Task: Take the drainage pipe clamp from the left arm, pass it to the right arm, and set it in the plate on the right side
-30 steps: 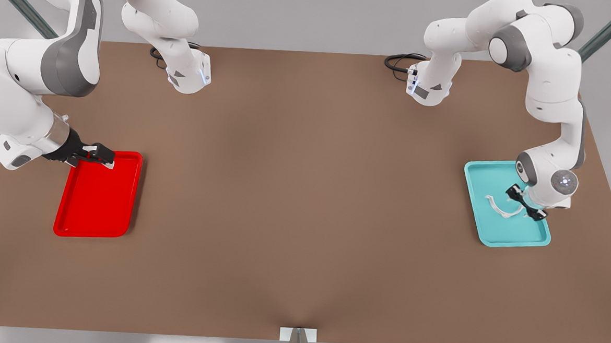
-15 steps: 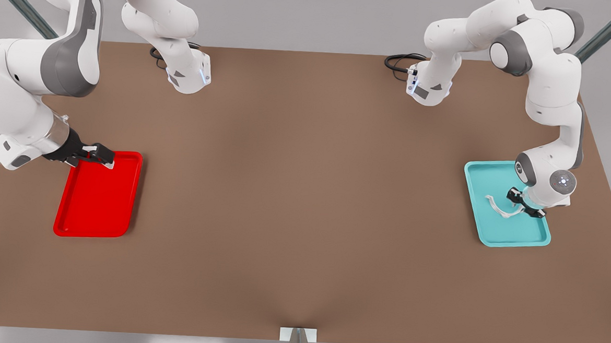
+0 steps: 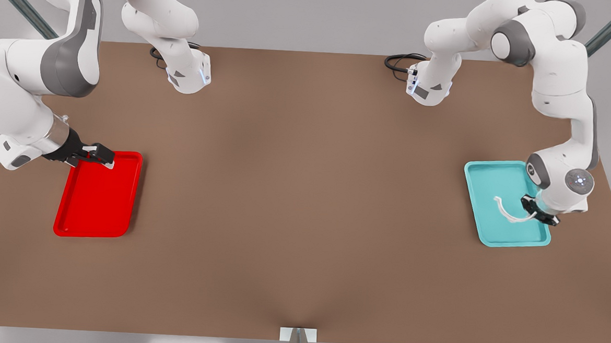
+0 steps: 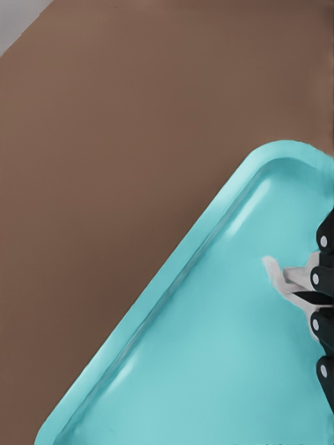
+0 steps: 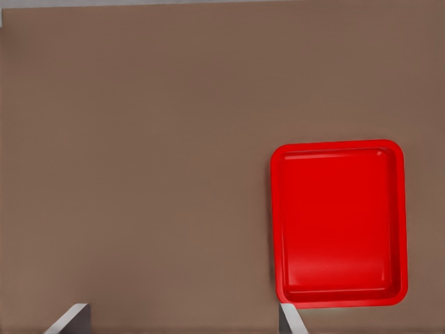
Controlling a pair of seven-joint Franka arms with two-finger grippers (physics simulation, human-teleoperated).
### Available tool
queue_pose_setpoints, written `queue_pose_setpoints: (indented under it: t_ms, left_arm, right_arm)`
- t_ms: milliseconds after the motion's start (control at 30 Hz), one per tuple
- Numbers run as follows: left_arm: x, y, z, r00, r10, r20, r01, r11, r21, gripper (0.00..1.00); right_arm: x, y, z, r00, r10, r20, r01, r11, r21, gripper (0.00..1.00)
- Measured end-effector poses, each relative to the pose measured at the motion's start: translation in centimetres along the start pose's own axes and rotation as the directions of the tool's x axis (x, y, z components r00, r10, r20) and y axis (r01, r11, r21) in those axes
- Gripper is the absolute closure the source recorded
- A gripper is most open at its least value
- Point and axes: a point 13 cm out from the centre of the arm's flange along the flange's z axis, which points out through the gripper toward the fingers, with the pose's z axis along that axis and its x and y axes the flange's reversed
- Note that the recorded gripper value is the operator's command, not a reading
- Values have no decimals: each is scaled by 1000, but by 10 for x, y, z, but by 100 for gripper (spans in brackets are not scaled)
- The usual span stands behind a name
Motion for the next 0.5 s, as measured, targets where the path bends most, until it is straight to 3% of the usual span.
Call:
queue_pose_setpoints:
  t_ms: [100, 200, 333, 500]
  left_arm:
    - [74, -38, -103, 994, 40, -100, -37, 999, 33, 79]
    - [145, -24, -175, 978, 91, -186, -98, 995, -25, 79]
    - [253, 60, -217, 941, 124, -316, -189, 964, -186, 79]
    - [416, 182, -284, 852, 181, -491, -337, 908, -250, 79]
  right_arm:
    - [-1, 0, 3, 1000, 0, -4, 0, 1000, 0, 0]
    - [-1, 0, 3, 1000, 0, -5, 0, 1000, 0, 0]
    - [-1, 0, 3, 1000, 0, -5, 0, 1000, 0, 0]
    - [-2, 0, 3, 1000, 0, -4, 0, 1000, 1, 0]
